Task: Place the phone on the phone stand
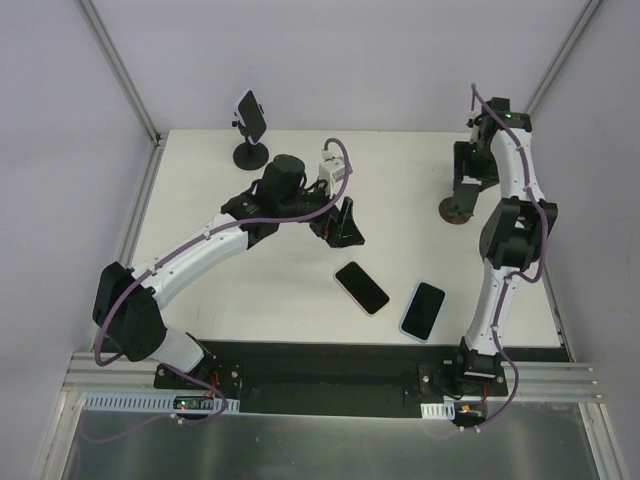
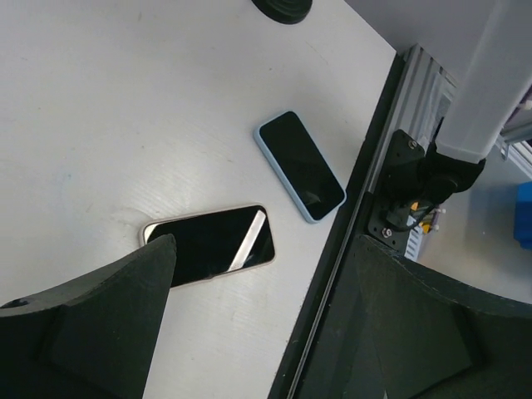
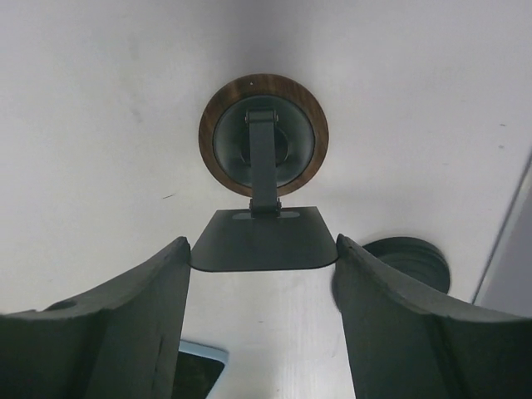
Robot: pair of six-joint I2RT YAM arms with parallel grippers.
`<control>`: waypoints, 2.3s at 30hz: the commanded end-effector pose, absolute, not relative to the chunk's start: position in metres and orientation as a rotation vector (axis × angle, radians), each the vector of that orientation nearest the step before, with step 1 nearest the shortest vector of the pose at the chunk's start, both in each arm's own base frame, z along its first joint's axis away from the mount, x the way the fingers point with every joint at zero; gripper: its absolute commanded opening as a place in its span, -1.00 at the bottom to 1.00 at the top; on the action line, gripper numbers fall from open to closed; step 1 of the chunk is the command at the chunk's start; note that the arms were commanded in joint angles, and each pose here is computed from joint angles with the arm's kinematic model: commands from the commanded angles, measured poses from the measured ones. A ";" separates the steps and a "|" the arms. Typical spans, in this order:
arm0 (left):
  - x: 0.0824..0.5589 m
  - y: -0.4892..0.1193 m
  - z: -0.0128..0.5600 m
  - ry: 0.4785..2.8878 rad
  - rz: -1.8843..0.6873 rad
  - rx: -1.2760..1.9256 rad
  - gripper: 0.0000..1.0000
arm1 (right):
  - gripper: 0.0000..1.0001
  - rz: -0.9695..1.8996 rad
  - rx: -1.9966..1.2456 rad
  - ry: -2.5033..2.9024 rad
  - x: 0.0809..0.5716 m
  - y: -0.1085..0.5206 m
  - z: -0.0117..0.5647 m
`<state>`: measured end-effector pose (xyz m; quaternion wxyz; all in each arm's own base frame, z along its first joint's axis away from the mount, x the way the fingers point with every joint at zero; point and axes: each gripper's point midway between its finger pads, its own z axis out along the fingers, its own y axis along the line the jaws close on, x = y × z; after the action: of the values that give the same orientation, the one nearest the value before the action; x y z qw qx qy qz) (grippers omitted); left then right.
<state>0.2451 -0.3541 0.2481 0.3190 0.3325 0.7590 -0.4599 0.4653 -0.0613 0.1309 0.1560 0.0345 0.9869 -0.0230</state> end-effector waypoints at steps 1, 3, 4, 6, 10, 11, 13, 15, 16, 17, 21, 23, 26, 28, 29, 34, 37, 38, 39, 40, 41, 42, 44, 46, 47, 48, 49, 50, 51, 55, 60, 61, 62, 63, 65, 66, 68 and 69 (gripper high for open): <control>0.263 -0.338 0.289 1.887 -1.192 0.819 0.72 | -0.99 0.052 -0.052 2.713 0.460 0.024 0.174; 0.277 -0.324 0.296 1.883 -1.159 0.760 0.69 | -0.99 0.100 -0.140 2.700 0.455 0.064 0.169; 0.283 -0.316 0.298 1.889 -1.151 0.723 0.64 | -0.99 0.114 -0.162 2.678 0.452 0.077 0.175; 0.293 -0.303 0.308 1.881 -1.132 0.664 0.58 | -0.99 0.152 -0.263 2.658 0.443 0.116 0.171; 0.323 -0.249 0.336 1.831 -1.040 0.500 0.55 | -0.99 0.182 -0.435 2.600 0.424 0.179 0.173; 0.323 -0.239 0.348 1.799 -1.015 0.482 0.55 | -0.99 0.212 -0.498 2.586 0.416 0.204 0.172; 0.329 -0.220 0.358 1.775 -0.972 0.436 0.55 | -0.99 0.237 -0.555 2.569 0.408 0.228 0.172; 0.329 -0.210 0.368 1.751 -0.955 0.410 0.53 | -0.99 0.249 -0.646 2.560 0.395 0.257 0.169; 0.330 -0.205 0.370 1.748 -0.947 0.396 0.53 | -0.99 0.256 -0.669 2.549 0.392 0.267 0.171; 0.333 -0.198 0.372 1.745 -0.935 0.378 0.52 | -0.99 0.271 -0.721 2.548 0.383 0.283 0.166; 0.344 -0.185 0.368 1.761 -0.906 0.320 0.52 | -0.99 0.264 -0.835 2.530 0.362 0.311 0.158; 0.346 -0.181 0.368 1.757 -0.881 0.309 0.52 | -0.75 0.225 -0.872 2.514 0.357 0.316 0.154; 0.347 -0.174 0.371 1.746 -0.834 0.274 0.55 | 0.00 0.219 -0.907 2.503 0.350 0.323 0.153; 0.347 -0.166 0.372 1.751 -0.814 0.187 0.64 | 0.37 0.253 -0.917 2.501 0.344 0.325 0.155; 0.342 -0.163 0.368 1.752 -0.816 0.165 0.67 | 0.48 0.318 -0.931 2.486 0.340 0.332 0.159; 0.329 -0.161 0.354 1.765 -0.833 0.138 0.75 | 0.99 0.452 -0.940 2.398 0.329 0.340 0.182; 0.327 -0.162 0.337 1.802 -0.834 0.138 0.74 | 0.99 0.523 -0.931 2.336 0.324 0.340 0.205; 0.324 -0.168 0.331 1.820 -0.872 0.166 0.74 | 0.99 0.533 -0.906 2.312 0.322 0.335 0.220; 0.322 -0.174 0.327 1.832 -0.895 0.200 0.74 | 0.99 0.534 -0.872 2.304 0.323 0.329 0.226; 0.325 -0.184 0.313 1.878 -0.935 0.239 0.74 | 0.99 0.532 -0.808 2.319 0.326 0.317 0.218; 0.320 -0.198 0.315 1.882 -0.978 0.327 0.74 | 0.99 0.562 -0.753 2.253 0.322 0.307 0.242; 0.316 -0.205 0.302 1.950 -0.996 0.355 0.74 | 0.99 0.581 -0.715 2.239 0.319 0.298 0.242; 0.315 -0.229 0.284 2.022 -1.025 0.461 0.74 | 1.00 0.645 -0.620 2.228 0.317 0.280 0.216; 0.321 -0.239 0.257 2.113 -0.969 0.510 0.73 | 0.99 0.726 -0.540 2.070 0.320 0.271 0.240; 0.324 -0.247 0.259 2.107 -0.968 0.534 0.74 | 0.99 0.768 -0.526 2.121 0.306 0.265 0.207; 0.326 -0.252 0.256 2.120 -0.976 0.539 0.76 | 1.00 0.795 -0.504 2.091 0.304 0.263 0.208; 0.333 -0.260 0.252 2.149 -1.005 0.548 0.76 | 0.99 0.819 -0.482 2.034 0.310 0.263 0.211; 0.336 -0.265 0.251 2.167 -1.021 0.554 0.76 | 0.99 0.836 -0.491 2.039 0.305 0.263 0.195; 0.339 -0.266 0.250 2.188 -1.021 0.560 0.74 | 0.99 0.867 -0.459 2.039 0.304 0.265 0.190; 0.354 -0.263 0.244 2.206 -0.914 0.611 0.61 | 0.99 0.900 -0.411 1.961 0.306 0.265 0.179; 0.356 -0.253 0.228 2.225 -0.840 0.649 0.65 | 0.99 0.764 -0.359 1.934 0.311 0.242 0.169; 0.352 -0.253 0.227 2.229 -0.851 0.649 0.67 | 0.99 0.742 -0.330 1.951 0.311 0.233 0.161; 0.349 -0.256 0.228 2.225 -0.869 0.657 0.71 | 1.00 0.741 -0.303 1.946 0.313 0.229 0.162; 0.349 -0.256 0.227 2.225 -0.873 0.658 0.72 | 0.99 0.744 -0.293 1.944 0.312 0.228 0.161; 0.348 -0.258 0.223 2.236 -0.871 0.652 0.75 | 0.99 0.744 -0.275 1.933 0.313 0.225 0.159; 0.348 -0.259 0.221 2.241 -0.880 0.652 0.75 | 0.99 0.746 -0.274 1.920 0.312 0.225 0.161; 0.344 -0.264 0.218 2.249 -0.888 0.668 0.71 | 0.99 0.731 -0.276 1.906 0.313 0.222 0.161; 0.344 -0.266 0.217 2.248 -0.881 0.674 0.64 | 1.00 0.727 -0.274 1.899 0.313 0.222 0.163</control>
<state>0.3526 -0.2596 0.2131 0.3076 0.2331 0.8594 -0.3353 0.3021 0.2219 0.1339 0.4636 -0.1254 0.8259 0.2952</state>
